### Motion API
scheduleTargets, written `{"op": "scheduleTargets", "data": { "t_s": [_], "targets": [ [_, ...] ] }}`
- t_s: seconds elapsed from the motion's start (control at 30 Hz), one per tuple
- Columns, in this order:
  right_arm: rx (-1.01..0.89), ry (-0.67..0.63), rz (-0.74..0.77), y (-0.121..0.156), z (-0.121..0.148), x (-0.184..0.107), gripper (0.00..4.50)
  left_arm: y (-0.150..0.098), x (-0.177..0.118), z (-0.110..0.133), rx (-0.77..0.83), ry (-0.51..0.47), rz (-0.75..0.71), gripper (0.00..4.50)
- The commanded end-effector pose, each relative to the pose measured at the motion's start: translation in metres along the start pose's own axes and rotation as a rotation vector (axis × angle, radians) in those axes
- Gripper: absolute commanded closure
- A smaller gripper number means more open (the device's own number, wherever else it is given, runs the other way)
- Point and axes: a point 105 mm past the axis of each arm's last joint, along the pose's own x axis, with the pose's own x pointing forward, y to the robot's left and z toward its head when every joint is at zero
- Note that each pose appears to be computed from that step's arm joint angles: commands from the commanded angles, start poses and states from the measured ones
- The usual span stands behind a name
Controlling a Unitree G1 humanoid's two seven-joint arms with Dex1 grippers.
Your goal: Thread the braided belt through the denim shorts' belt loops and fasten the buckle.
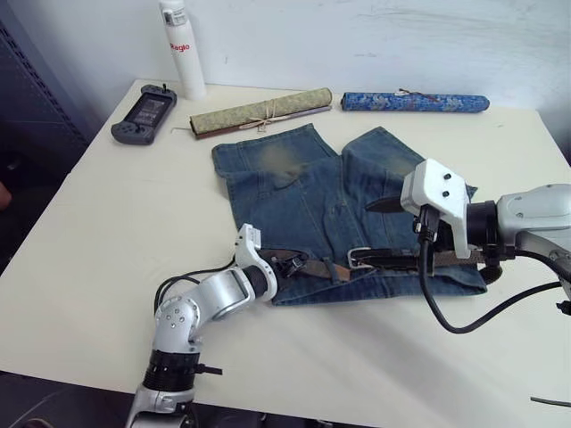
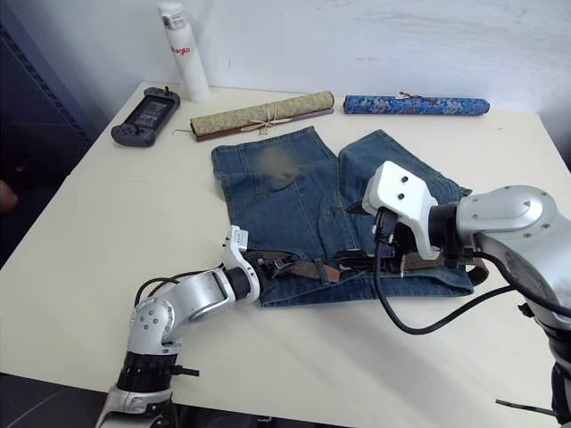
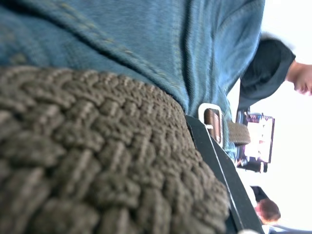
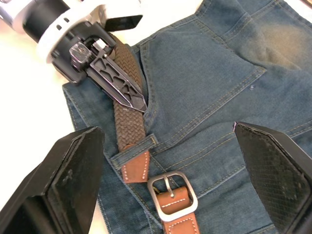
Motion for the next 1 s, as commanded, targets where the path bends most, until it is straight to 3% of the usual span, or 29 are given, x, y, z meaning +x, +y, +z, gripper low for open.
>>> {"op": "scheduleTargets", "data": {
  "t_s": [0.03,0.17,0.2,0.27,0.43,0.73,1.0],
  "targets": [
    [-0.041,-0.031,-0.031,0.0,0.01,-0.006,0.02,-0.015,-0.003,-0.006,0.025,0.033,-0.06,4.5],
    [-0.045,-0.035,-0.03,0.001,0.011,-0.005,0.02,-0.015,-0.004,-0.006,0.018,0.033,-0.055,4.5],
    [-0.046,-0.038,-0.03,0.002,0.011,-0.005,0.0,-0.016,-0.004,-0.007,0.013,0.035,-0.06,3.8],
    [-0.049,-0.041,-0.028,0.001,0.011,-0.003,0.0,-0.016,-0.006,-0.007,0.013,0.04,-0.06,3.26],
    [-0.049,-0.049,-0.026,0.001,0.01,0.0,0.0,-0.009,-0.017,-0.003,0.028,0.03,-0.016,0.94],
    [-0.041,-0.076,-0.003,0.004,0.012,0.005,0.0,0.007,-0.063,0.005,-0.002,-0.117,0.118,0.94],
    [-0.042,-0.096,0.021,0.005,0.014,0.011,0.0,0.012,-0.082,0.011,-0.073,-0.236,0.194,0.94]
  ]
}}
